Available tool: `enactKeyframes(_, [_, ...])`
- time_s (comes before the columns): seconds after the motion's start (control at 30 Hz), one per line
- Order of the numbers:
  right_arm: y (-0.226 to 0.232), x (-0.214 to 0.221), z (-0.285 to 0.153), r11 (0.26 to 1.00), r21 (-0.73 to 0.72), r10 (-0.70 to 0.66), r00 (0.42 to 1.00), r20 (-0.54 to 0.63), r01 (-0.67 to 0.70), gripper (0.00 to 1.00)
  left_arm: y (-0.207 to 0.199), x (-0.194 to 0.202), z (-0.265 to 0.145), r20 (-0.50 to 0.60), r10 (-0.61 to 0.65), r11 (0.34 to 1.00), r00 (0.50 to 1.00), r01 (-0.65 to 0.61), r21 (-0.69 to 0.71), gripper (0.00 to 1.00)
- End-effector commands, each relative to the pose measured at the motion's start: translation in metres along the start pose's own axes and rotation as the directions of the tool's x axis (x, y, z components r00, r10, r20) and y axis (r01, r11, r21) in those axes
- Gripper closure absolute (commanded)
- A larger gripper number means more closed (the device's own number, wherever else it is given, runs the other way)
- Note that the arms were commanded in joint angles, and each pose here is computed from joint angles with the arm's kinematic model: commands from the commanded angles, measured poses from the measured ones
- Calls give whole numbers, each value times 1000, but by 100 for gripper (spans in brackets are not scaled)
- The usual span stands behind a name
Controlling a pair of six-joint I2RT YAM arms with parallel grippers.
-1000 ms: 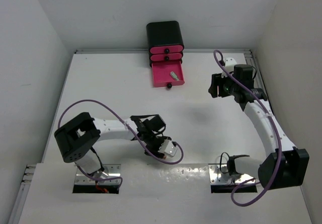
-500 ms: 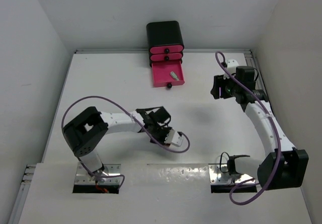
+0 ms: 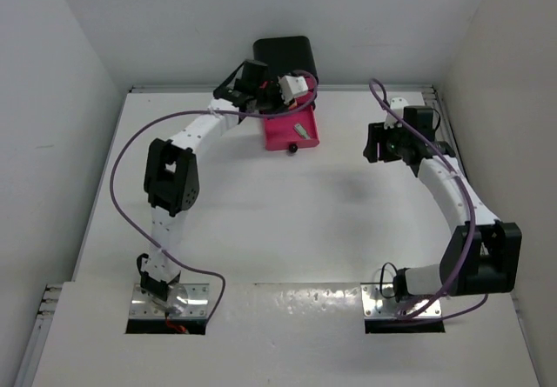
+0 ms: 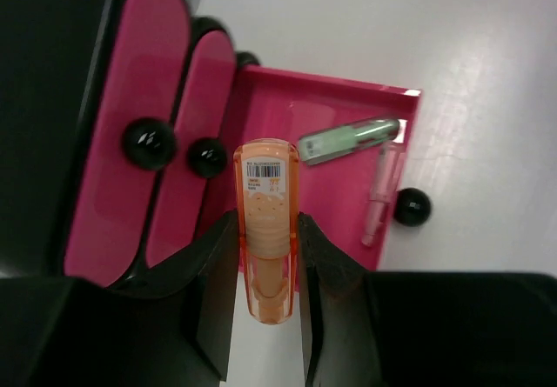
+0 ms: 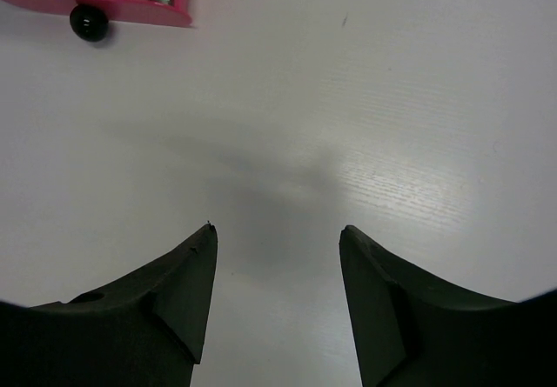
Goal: Sort the stationery into containers
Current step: Place the stationery in the drawer.
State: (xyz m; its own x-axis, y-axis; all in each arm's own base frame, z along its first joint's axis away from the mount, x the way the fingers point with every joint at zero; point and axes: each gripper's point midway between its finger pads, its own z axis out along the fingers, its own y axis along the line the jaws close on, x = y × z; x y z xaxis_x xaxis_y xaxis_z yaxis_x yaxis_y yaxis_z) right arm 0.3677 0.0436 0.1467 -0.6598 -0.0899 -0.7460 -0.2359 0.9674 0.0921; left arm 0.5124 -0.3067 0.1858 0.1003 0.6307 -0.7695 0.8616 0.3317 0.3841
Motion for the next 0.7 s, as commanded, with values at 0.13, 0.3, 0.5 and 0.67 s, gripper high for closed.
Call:
enactKeyframes(0.13, [-4,-54,4,1000,-8,-8,990,141,9,43,53,11,29,69,-79,991,995,86,-106,100])
enactKeyframes(0.3, [-2,-64,17,999,-25,-20,990,140,23,42,59,23,44,79,-71,989,994,80,-123,97])
enactKeyframes(0.5, [13,-71,30,991,-38,-120,980,161,128,42,67,29,46,88,-93,985,992,104,-137,48])
enactKeyframes(0.67, [30,-85,39,929,50,-367,893,261,367,43,81,11,26,124,-104,977,987,125,-171,29])
